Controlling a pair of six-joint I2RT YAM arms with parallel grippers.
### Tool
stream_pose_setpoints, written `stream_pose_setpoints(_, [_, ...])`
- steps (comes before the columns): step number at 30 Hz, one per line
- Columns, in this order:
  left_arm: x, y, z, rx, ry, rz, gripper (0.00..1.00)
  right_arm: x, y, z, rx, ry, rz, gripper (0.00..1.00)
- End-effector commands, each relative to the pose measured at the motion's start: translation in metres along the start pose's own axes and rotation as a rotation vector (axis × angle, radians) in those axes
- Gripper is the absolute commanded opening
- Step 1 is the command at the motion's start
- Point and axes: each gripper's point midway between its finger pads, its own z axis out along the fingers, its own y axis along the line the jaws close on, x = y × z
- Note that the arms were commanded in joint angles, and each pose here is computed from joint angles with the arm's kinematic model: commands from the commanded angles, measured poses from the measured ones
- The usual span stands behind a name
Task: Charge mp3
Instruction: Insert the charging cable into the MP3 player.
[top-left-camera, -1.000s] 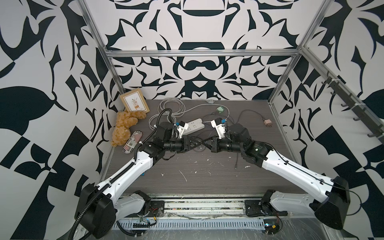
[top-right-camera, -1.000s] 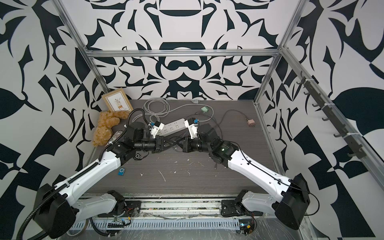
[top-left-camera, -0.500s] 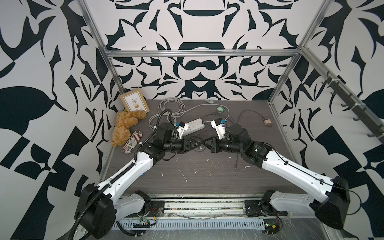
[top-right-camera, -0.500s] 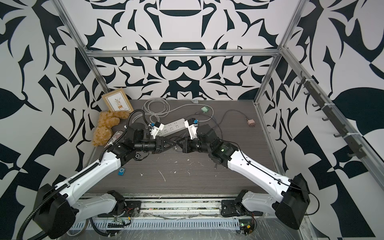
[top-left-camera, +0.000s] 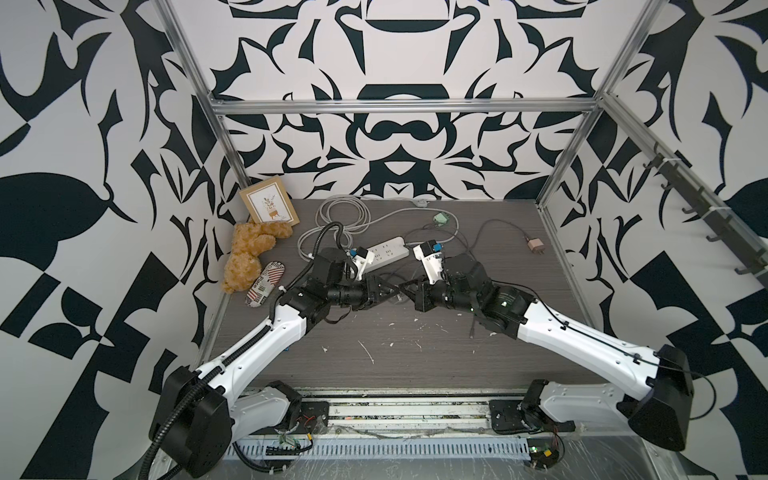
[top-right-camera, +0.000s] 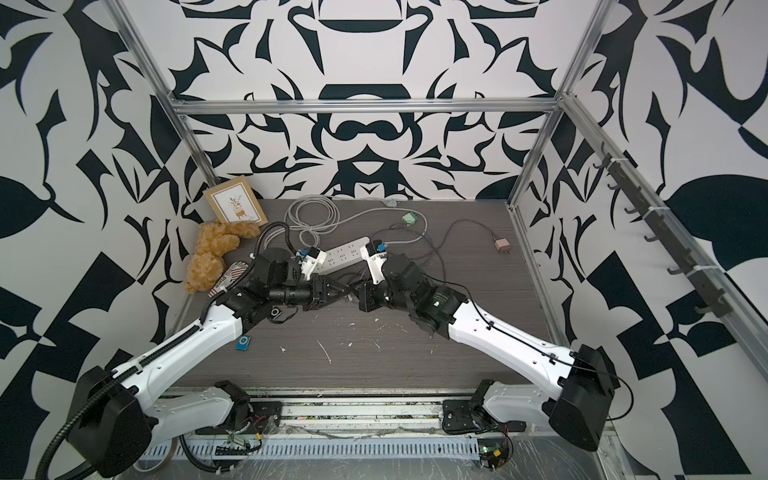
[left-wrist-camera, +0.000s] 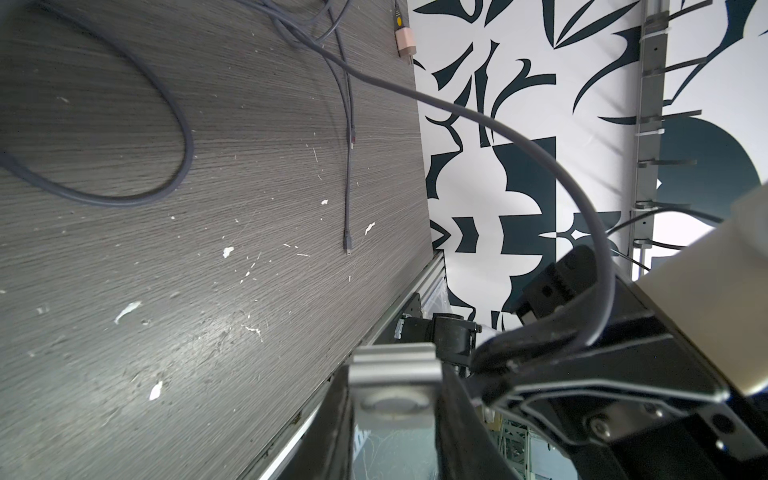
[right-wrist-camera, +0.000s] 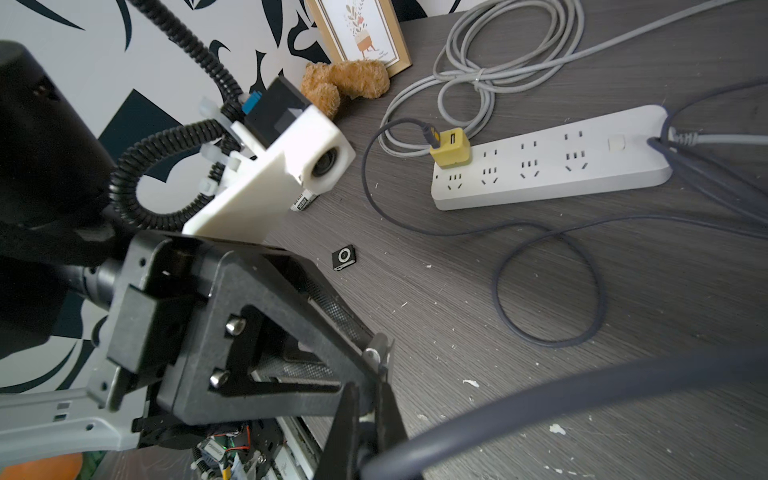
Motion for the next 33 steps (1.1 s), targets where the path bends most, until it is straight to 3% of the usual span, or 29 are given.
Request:
stream_pose_setpoints(1, [-0.009,-0.043,-0.005,0.153,-0.028,0.091,0.00,0.034,-0.011,0.017,0.057,0.079,-0.069,0.00])
stream_pose_setpoints(19, [-0.024,-0.058,-0.004,0.266,-0.086,0.036,0.00,0.054,-0.023,0.013,0.073,0.002,-0.096,0.00])
stream_pose_setpoints(33, [-0.030,-0.066,-0.005,0.299,-0.110,0.046,0.00,0.081,-0.030,0.027,0.082,0.113,-0.085,0.00])
